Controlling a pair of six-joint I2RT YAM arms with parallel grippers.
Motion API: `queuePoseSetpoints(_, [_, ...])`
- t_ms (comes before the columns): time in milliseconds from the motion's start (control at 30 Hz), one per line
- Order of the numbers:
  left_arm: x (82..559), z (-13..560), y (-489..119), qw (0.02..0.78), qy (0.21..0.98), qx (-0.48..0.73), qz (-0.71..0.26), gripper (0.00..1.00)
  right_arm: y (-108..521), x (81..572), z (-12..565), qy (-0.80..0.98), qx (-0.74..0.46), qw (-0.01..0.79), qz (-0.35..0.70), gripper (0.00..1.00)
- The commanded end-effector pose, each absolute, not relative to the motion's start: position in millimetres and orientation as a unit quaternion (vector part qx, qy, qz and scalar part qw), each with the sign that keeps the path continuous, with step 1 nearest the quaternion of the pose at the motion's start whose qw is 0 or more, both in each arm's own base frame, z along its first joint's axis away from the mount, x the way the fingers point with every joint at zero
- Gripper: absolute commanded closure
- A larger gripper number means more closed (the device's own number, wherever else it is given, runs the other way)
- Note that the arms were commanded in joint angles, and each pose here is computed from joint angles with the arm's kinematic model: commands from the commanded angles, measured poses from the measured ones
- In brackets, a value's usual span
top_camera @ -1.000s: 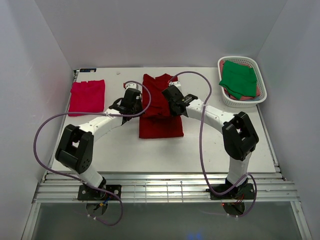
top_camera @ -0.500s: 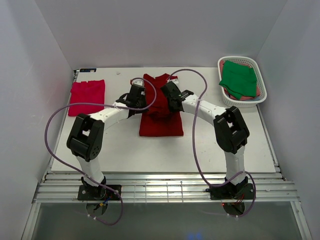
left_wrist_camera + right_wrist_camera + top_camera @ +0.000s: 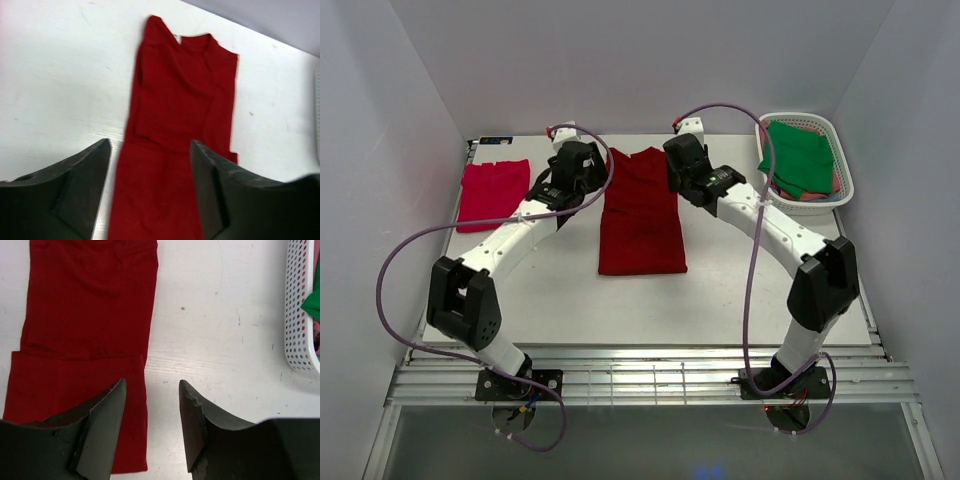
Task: Fold and stack the t-shirts
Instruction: Fold the tshirt
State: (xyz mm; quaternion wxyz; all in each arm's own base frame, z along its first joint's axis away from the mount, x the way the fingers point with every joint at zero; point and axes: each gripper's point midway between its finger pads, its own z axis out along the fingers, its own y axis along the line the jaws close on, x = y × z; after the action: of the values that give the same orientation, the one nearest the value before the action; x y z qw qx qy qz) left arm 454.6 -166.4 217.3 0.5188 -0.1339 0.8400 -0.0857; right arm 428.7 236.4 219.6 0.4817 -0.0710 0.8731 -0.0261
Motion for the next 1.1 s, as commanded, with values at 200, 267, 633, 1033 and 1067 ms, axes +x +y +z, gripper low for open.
queuePoseSetpoints(200, [383.6, 107.3, -215.1, 0.36, 0.915, -0.085, -0.159, 0.34, 248.1, 371.5, 160.3, 0.919, -0.081, 0.381, 0.064, 0.48])
queuePoseSetpoints(267, [369.7, 89.5, -206.5, 0.344, 0.924, -0.088, -0.145, 0.29, 243.5, 358.3, 140.0, 0.928, -0.083, 0.357, 0.064, 0.48])
queuePoseSetpoints(633, [330.7, 59.0, -195.7, 0.309, 0.935, -0.083, -0.153, 0.23, 225.3, 300.2, 70.6, 0.953, -0.056, 0.283, 0.092, 0.48])
queuePoseSetpoints(1033, [319.3, 53.6, -195.0, 0.311, 0.929, -0.096, -0.174, 0.23, 227.6, 290.4, 65.5, 0.951, -0.038, 0.282, 0.118, 0.48])
queuePoseSetpoints(1067, [317.8, 52.0, -194.9, 0.31, 0.93, -0.096, -0.174, 0.23, 228.9, 291.5, 66.7, 0.951, -0.038, 0.283, 0.12, 0.48])
